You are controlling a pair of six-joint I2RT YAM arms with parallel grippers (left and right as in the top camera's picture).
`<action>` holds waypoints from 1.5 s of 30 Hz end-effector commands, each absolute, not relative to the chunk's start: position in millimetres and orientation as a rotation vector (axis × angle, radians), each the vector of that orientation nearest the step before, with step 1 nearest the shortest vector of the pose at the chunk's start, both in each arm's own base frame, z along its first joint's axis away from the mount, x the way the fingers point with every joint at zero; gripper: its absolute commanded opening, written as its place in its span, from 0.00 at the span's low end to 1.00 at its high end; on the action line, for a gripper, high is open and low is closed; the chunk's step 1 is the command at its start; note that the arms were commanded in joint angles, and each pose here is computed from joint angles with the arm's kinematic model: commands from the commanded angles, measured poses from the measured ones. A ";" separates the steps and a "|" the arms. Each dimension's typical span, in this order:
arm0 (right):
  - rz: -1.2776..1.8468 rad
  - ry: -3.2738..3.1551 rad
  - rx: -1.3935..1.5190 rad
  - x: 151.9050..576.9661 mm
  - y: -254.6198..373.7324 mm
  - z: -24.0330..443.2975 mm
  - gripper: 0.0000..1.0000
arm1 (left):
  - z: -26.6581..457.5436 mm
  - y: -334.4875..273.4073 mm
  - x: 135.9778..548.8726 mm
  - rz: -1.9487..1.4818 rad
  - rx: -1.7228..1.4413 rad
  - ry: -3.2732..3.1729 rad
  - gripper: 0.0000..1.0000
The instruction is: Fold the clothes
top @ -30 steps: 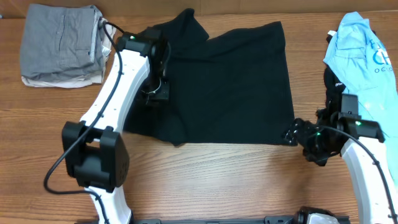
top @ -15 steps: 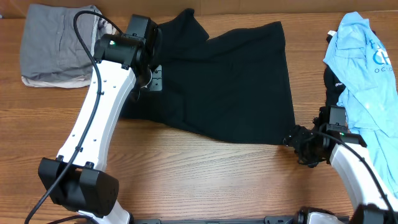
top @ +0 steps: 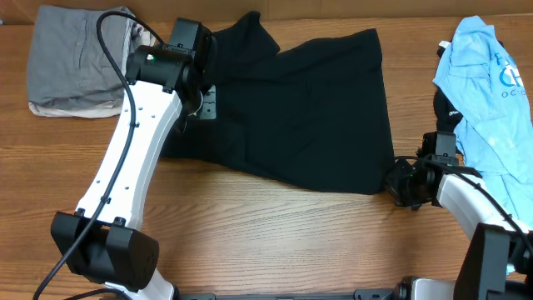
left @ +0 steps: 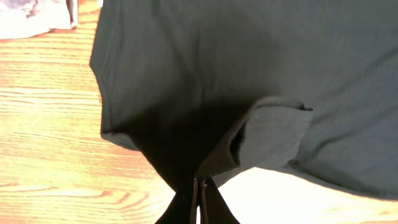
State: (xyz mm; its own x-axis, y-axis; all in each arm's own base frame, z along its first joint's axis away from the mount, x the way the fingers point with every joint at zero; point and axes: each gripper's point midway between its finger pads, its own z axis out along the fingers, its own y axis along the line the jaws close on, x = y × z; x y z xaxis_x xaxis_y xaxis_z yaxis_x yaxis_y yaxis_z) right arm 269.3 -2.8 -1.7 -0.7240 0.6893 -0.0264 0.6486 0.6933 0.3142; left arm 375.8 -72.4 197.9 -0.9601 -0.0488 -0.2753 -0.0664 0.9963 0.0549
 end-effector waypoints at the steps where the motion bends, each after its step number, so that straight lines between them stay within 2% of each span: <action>1: 0.411 2.842 1.152 249.4 1.8 -15.2 0.04 | 214.8 -64.7 381.3 0.107 -0.143 2.795 0.04; 6: 0.375 2.853 1.163 252.5 -10.0 16.3 0.04 | 235.7 -49.0 381.0 0.095 -0.201 2.740 0.04; 11: 0.366 2.887 1.064 251.0 -21.3 75.3 0.04 | 257.3 -26.1 369.5 0.094 -0.276 2.693 0.04; 17: 0.362 2.980 0.923 237.4 -19.5 123.8 0.04 | 256.7 -10.3 356.5 0.121 -0.323 2.728 0.04; 25: 0.363 3.012 0.920 226.1 -16.8 131.6 0.04 | 251.2 1.1 333.8 0.227 -0.331 2.807 0.04; 35: 0.318 2.903 0.892 200.6 -15.1 166.7 0.04 | 230.1 4.5 307.3 0.283 -0.358 2.926 0.04; 38: 0.307 2.853 0.867 213.0 -19.3 168.4 0.04 | 212.6 6.7 312.6 0.308 -0.372 2.923 0.04; 45: 0.304 2.746 0.816 270.7 -33.9 155.6 0.04 | 172.0 2.1 356.9 0.247 -0.381 2.784 0.04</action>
State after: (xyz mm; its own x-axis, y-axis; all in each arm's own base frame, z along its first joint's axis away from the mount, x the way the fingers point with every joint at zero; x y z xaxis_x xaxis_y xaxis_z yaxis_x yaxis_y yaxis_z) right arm 255.4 -25.0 157.8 -0.8169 0.5540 -0.1604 0.4996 0.8187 0.2829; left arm 352.0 -2.0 179.3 -0.9286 -0.2150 -0.3025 -0.2610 0.9578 0.1204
